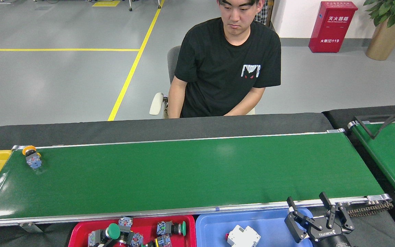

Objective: Pick switch part from conveyor to tray

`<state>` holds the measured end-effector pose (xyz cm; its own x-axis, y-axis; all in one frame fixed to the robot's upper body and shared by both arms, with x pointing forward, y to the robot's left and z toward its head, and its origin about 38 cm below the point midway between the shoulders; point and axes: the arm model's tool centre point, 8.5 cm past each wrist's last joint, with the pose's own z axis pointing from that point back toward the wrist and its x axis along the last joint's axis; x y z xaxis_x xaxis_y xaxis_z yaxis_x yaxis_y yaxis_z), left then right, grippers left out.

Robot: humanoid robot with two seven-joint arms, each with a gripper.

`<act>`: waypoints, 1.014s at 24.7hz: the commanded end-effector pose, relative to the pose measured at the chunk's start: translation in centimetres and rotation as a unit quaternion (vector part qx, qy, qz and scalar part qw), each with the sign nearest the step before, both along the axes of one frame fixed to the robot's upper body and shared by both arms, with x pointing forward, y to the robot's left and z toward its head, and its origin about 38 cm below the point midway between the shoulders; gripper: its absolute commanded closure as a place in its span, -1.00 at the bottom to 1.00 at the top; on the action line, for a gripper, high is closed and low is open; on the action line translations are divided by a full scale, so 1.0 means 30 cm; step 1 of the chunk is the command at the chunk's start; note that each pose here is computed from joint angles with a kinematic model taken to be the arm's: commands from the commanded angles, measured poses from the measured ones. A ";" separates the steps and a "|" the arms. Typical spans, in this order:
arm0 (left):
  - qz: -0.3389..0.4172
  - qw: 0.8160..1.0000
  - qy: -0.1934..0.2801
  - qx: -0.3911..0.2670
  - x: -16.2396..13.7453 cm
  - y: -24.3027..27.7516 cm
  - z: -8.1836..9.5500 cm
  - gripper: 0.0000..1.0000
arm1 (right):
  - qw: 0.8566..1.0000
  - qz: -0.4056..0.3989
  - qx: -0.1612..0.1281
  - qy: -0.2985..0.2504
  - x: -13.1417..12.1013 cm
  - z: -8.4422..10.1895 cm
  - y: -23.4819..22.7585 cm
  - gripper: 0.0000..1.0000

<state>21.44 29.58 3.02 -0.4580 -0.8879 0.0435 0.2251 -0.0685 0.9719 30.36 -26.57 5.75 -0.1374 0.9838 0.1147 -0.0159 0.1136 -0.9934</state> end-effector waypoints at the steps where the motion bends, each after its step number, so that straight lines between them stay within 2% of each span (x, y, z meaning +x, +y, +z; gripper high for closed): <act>1: 0.023 0.999 -0.017 0.017 -0.003 0.087 0.039 -1.00 | 1.000 -0.002 -0.001 -0.014 0.001 0.026 -0.008 -0.95; 4: 0.083 0.996 -0.025 0.016 -0.046 0.207 0.067 -1.00 | 1.000 -0.003 0.000 -0.015 0.002 0.027 -0.006 -0.95; 8: 0.106 0.994 0.006 -0.003 -0.132 0.190 0.013 -1.00 | 1.000 -0.002 0.002 -0.012 -0.002 0.022 -0.001 -0.95; 14: 0.127 0.992 -0.016 -0.004 -0.105 0.223 0.042 -1.00 | 1.000 -0.004 0.002 -0.011 -0.003 0.021 -0.004 -0.95; 17: 0.170 0.984 -0.060 0.001 -0.061 0.300 0.105 -1.00 | 1.000 -0.005 0.002 -0.010 -0.007 0.018 -0.004 -0.95; 20: 0.180 0.980 -0.089 0.003 -0.013 0.325 0.150 -1.00 | 1.000 -0.005 0.002 -0.010 -0.007 0.018 -0.005 -0.95; 25: 0.189 0.978 -0.087 0.020 -0.013 0.358 0.161 -1.00 | 1.000 -0.005 0.002 -0.009 -0.008 0.017 -0.005 -0.95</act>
